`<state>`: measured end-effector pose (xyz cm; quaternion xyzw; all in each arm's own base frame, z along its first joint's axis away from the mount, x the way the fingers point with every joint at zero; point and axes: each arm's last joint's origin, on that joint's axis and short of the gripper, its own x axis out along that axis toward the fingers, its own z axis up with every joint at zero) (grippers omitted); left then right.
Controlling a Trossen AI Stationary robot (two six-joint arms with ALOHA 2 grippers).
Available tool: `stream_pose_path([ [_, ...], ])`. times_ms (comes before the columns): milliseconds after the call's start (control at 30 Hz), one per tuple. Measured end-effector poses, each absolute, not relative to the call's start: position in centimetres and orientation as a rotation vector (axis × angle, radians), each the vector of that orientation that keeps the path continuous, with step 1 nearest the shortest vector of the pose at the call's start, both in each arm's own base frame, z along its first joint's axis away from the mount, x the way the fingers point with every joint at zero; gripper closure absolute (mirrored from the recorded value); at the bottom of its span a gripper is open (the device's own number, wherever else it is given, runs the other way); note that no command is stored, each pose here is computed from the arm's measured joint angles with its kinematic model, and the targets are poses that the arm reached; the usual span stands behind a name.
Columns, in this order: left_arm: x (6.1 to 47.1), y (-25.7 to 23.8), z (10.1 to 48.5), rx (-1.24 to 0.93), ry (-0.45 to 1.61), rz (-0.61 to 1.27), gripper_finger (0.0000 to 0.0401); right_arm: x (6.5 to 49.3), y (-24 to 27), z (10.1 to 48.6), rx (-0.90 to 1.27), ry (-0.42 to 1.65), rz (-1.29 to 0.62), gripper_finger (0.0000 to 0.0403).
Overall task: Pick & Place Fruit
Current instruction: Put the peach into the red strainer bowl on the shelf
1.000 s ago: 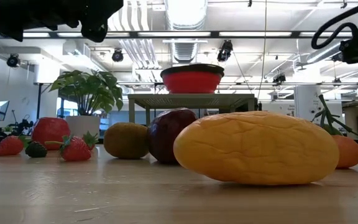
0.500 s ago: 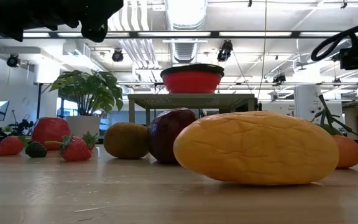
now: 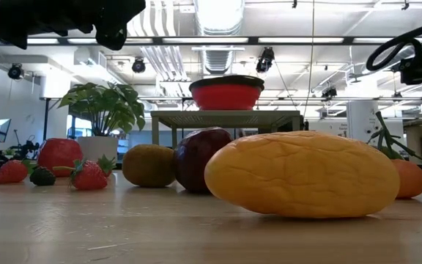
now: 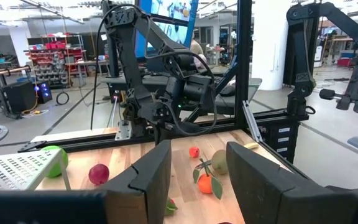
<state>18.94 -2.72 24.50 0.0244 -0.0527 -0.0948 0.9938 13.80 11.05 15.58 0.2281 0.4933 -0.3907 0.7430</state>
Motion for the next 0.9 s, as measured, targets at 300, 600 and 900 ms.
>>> stream_pose_path([
  [300, 18.9, -2.7, 24.5, 0.049, -0.105, -0.189, 0.024, 15.1, 10.4, 18.6, 0.454, 1.102, -0.817, 0.0394],
  [600, 18.9, -2.7, 24.5, 0.063, -0.106, -0.189, 0.024, 18.5, 7.4, 23.4, 0.39, 0.989, -0.786, 0.0394],
  [900, 18.9, -2.7, 24.5, 0.063, -0.105, -0.189, 0.024, 23.8, 2.8, 30.6, 0.28, 0.796, -0.66, 0.0394],
])
